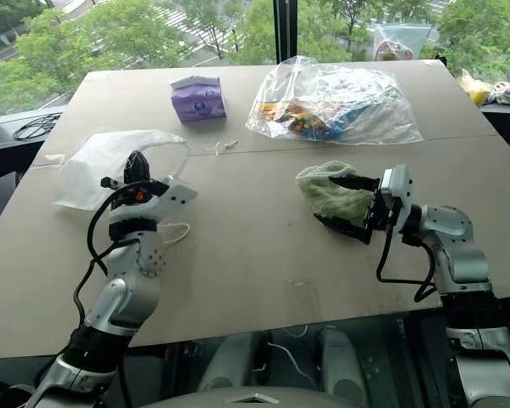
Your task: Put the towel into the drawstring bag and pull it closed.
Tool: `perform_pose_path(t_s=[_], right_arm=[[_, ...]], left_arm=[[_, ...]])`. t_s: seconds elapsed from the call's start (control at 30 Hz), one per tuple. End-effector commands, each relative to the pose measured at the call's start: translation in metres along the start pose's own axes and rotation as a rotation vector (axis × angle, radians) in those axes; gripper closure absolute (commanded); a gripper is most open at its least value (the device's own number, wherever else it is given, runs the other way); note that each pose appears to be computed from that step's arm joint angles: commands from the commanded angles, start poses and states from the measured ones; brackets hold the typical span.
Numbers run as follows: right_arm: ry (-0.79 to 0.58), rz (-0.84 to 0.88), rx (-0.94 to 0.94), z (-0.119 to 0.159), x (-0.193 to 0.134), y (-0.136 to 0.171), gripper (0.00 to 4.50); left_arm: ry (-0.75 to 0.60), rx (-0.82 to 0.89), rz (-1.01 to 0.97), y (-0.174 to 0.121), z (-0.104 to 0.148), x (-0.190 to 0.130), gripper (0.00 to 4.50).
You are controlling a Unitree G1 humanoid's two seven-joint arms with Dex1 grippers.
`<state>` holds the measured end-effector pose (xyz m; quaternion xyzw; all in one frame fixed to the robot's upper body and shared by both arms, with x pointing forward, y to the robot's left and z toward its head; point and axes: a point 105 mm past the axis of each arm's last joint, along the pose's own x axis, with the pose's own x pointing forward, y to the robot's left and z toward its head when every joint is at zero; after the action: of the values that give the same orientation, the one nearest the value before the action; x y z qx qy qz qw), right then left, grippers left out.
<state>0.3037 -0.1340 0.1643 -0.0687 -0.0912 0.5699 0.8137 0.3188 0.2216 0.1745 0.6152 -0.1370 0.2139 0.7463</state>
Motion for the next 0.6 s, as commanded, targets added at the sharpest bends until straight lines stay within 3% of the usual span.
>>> perform_pose_path(t_s=[0.03,0.2,0.33,0.6], right_arm=[[-0.028,0.003,-0.049,0.011,0.001,0.001,0.00],[-0.027,0.002,-0.047,0.010,0.000,0.001,0.00],[-0.021,-0.005,-0.046,0.006,-0.004,0.001,0.00],[-0.019,-0.006,-0.047,0.005,-0.004,0.000,0.00]], left_arm=[[0.037,-0.012,0.033,0.003,-0.009,-0.006,4.47],[0.213,-0.133,0.005,-0.009,-0.030,-0.014,4.47],[0.255,-0.088,-0.093,-0.021,-0.033,-0.020,4.47],[0.378,-0.132,-0.005,-0.016,-0.043,-0.031,1.09]])
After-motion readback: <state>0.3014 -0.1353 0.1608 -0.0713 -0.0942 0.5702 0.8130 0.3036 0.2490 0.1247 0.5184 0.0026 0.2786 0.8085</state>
